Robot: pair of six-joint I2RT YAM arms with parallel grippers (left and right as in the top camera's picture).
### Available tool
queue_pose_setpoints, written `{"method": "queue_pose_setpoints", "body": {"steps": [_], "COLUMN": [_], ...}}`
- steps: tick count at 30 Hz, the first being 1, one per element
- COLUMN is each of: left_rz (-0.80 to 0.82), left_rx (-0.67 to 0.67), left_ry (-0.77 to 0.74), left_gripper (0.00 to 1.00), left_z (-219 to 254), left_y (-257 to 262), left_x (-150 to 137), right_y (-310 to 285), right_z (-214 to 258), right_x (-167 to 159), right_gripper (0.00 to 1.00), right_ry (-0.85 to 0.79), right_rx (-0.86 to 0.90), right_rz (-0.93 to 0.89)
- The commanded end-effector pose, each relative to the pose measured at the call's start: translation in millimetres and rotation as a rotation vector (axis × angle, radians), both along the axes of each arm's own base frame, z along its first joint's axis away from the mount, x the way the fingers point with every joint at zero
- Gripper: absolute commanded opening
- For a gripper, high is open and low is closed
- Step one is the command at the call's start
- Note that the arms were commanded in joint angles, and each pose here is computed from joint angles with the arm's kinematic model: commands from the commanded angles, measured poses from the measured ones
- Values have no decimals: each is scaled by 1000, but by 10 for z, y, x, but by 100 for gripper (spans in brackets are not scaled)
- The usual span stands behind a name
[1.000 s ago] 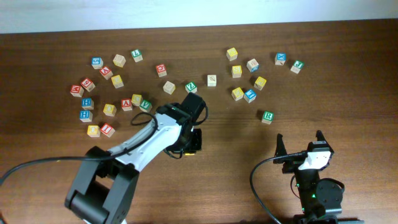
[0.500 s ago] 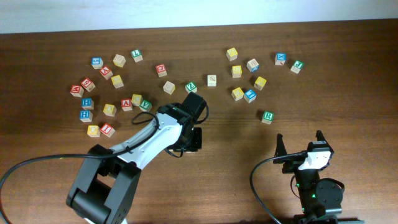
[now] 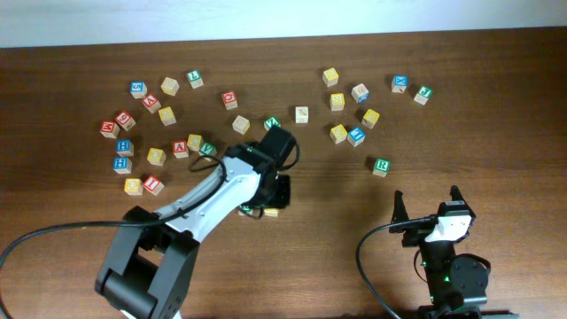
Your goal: Spell out RSS
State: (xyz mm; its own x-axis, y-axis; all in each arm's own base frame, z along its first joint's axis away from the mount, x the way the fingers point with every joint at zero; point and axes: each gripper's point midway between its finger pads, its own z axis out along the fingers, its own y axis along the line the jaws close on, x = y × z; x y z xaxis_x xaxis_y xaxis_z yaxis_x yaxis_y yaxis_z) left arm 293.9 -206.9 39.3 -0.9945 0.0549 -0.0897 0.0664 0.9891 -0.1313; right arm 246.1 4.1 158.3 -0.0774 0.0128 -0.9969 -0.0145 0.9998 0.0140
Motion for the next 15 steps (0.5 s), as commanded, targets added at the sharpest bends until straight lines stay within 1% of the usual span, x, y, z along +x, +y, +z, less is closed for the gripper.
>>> {"method": "queue_pose_setpoints", "body": {"steps": [1, 4, 6, 7, 9, 10, 12, 13, 15], "left_rz": [26, 58, 81, 95, 134, 152, 196, 214, 254], "left_rx": [-3, 5, 4, 1, 0, 2, 11, 18, 55], "left_ry": [-105, -153, -169, -175, -184, -184, -173, -164, -148], "left_gripper": [36, 40, 41, 44, 45, 47, 54, 67, 96], "left_z": [317, 610, 794, 889, 1110, 1177, 1276, 1279, 1260], "left_y": [-45, 15, 72, 111, 247, 320, 504, 583, 785], "left_x": [370, 566, 659, 703, 788, 815, 851, 855, 857], "right_y": [-31, -31, -31, -31, -31, -31, -31, -31, -31], "right_z": [-29, -29, -29, -29, -29, -29, -29, -29, -29], "right_x": [0, 0, 0, 0, 0, 0, 0, 0, 0], "right_gripper": [98, 98, 98, 98, 98, 98, 98, 98, 98], "right_ry": [3, 3, 3, 3, 3, 3, 3, 3, 3], "right_rx": [-4, -4, -4, -4, -4, -4, -4, -4, -4], "right_rz": [-15, -15, -15, -15, -15, -15, -15, -15, -15]}}
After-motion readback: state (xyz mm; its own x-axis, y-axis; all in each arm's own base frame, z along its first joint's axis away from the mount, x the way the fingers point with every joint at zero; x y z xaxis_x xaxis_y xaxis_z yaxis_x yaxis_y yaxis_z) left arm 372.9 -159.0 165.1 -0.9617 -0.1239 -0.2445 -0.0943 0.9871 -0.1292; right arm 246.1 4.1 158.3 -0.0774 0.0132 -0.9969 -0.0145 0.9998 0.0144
